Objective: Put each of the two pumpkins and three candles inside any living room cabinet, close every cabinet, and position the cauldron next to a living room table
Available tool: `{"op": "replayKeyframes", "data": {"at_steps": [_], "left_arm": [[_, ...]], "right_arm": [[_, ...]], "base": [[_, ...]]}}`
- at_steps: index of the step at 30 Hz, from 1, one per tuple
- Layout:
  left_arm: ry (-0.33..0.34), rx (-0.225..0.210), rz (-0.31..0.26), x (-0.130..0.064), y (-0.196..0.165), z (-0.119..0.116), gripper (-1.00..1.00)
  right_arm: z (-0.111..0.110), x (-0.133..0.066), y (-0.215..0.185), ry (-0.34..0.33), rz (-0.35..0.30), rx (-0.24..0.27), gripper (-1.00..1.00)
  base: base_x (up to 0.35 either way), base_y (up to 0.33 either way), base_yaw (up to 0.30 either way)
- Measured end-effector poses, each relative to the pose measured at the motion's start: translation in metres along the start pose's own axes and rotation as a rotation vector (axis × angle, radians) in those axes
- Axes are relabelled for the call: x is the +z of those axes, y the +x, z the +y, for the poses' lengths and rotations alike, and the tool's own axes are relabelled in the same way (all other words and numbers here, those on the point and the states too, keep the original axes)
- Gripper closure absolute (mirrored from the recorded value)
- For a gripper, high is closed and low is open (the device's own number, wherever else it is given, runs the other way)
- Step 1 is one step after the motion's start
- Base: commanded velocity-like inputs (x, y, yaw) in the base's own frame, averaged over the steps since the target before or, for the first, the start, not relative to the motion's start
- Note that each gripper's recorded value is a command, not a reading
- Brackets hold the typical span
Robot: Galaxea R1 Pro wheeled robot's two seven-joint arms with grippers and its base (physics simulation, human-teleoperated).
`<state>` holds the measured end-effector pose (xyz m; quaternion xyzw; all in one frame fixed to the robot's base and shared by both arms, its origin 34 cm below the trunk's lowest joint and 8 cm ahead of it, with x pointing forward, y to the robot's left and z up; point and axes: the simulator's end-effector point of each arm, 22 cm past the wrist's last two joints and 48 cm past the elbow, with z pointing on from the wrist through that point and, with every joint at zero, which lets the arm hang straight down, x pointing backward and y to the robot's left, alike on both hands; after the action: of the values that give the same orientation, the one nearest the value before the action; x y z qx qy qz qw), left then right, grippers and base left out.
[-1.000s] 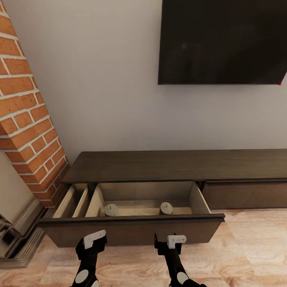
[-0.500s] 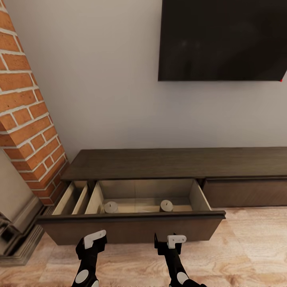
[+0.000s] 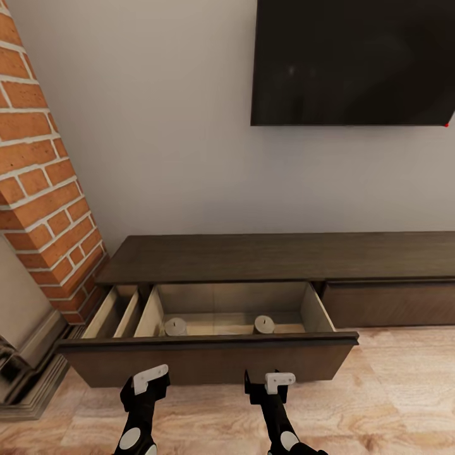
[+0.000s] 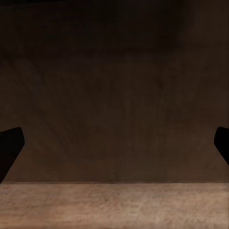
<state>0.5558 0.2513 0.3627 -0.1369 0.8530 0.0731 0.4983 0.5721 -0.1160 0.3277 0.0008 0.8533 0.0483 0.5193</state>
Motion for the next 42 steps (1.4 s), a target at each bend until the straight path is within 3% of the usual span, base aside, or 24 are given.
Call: {"op": "replayKeyframes", "data": {"at_steps": [26, 42], "left_arm": [[-0.005, -0.009, 0.004, -0.0001, 0.0016, 0.0014, -1.00], [-0.009, -0.014, 0.007, -0.0002, 0.0021, 0.0025, -1.00]], "right_arm": [[0.0005, 0.0001, -0.0004, -0.001, -0.001, 0.001, -1.00], [0.0009, 0.0001, -0.0016, -0.002, -0.004, 0.002, -1.00]], "base": [[0.107, 0.003, 0.000], [0.329, 0.000, 0.000]]}}
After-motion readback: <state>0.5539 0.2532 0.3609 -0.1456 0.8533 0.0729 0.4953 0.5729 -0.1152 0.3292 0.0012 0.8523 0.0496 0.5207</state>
